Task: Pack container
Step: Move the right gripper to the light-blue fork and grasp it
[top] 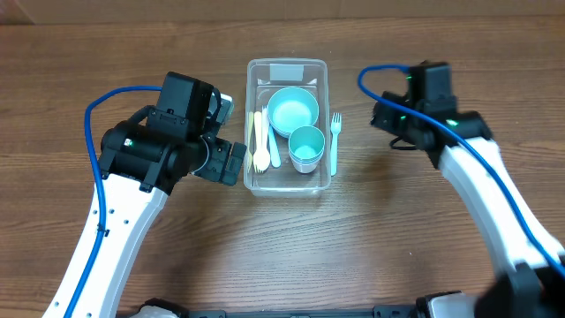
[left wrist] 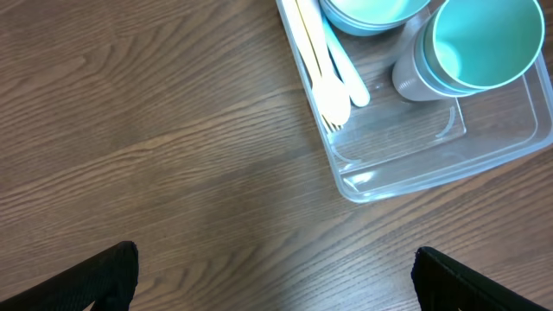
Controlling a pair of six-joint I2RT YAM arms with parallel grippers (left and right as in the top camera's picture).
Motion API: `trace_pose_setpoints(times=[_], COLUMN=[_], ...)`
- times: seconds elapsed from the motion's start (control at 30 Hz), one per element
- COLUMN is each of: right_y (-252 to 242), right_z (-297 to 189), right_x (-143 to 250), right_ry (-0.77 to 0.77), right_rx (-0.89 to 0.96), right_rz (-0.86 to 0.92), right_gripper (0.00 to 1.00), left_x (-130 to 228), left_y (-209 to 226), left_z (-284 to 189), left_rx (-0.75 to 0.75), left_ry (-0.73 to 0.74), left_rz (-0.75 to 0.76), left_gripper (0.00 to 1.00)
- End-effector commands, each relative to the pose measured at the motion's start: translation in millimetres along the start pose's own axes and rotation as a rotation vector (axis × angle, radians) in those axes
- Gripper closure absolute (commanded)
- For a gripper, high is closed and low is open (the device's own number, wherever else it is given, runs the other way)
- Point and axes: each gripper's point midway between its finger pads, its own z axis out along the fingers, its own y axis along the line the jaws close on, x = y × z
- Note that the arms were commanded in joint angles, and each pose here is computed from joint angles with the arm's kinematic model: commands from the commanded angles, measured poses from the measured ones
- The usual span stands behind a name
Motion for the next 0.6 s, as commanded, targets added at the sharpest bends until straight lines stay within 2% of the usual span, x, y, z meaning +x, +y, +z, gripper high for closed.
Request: trace_pose_setpoints(times=[0.0,0.13,0.23,0.57], right_y=[9,22,36,40], right_z=[52,81,82,105], right_x=[25,38,40,61], right_ry=[0.119,0.175,0.155,0.193], right_rx=[-0.051,-0.135,-0.155,-0.131], right_rz=[-0.1,-0.16,-0.238,-0.27], right_gripper=[0.41,0.41,0.33,0.32], left_x=[1,1,0,1], left_y=[-1,-1,-1,-1], left_z=[2,2,2,2], left_rx=[0.014,0.015,0.014,0.014], left_ry=[0.005,0.005,0.005,0.005], left_rz=[0.011,0.012,0.011,0.011], left_gripper=[0.0,0.0,0.0,0.0])
